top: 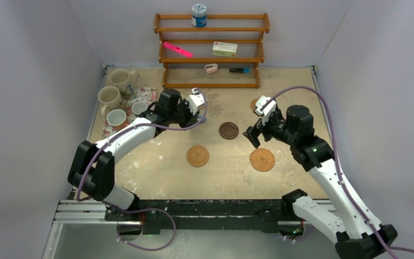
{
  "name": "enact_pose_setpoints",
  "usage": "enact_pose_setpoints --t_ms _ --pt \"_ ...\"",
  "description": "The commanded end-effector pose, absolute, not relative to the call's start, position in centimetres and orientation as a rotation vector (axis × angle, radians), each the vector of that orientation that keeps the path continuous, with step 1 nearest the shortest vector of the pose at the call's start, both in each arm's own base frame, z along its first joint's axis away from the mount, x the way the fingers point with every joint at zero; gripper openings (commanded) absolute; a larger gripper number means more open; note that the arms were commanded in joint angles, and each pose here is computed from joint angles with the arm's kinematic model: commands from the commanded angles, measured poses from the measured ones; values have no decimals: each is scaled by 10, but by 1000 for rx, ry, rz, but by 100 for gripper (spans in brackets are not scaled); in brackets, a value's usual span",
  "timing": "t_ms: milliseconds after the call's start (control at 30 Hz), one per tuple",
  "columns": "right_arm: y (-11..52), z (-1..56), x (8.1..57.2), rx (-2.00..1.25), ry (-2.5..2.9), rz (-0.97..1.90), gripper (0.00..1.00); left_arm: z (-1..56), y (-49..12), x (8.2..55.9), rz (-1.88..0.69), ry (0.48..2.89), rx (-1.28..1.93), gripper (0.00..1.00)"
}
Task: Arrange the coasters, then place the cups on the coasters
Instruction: Place the cup at the center of the board.
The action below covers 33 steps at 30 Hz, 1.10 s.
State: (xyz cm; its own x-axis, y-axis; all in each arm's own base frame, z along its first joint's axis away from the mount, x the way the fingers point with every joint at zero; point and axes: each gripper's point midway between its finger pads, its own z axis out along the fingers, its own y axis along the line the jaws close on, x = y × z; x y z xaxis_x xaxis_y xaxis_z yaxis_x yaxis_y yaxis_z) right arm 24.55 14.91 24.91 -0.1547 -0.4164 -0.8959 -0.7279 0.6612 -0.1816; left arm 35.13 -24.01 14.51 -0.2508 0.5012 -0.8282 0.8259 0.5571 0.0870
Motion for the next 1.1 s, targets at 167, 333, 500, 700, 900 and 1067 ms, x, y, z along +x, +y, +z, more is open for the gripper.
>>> enact_pose_setpoints --t_ms 167,333,500,700,900,1067 --pt "198 295 269 -984 1597 537 99 148 -260 344 -475 1805 1185 0" --pt "200 292 260 -997 1551 557 99 128 -265 340 -464 1812 1239 0" --pt "198 289 254 -1003 1529 554 99 117 -269 342 -467 1832 1255 0" --pt "199 278 254 -1022 1553 562 99 112 -268 345 -454 1842 1256 5" --pt "199 273 253 -1029 1560 564 99 114 -268 346 -451 1839 1252 28" --pt "200 269 254 -1035 1573 567 99 120 -265 348 -421 1818 1227 56"
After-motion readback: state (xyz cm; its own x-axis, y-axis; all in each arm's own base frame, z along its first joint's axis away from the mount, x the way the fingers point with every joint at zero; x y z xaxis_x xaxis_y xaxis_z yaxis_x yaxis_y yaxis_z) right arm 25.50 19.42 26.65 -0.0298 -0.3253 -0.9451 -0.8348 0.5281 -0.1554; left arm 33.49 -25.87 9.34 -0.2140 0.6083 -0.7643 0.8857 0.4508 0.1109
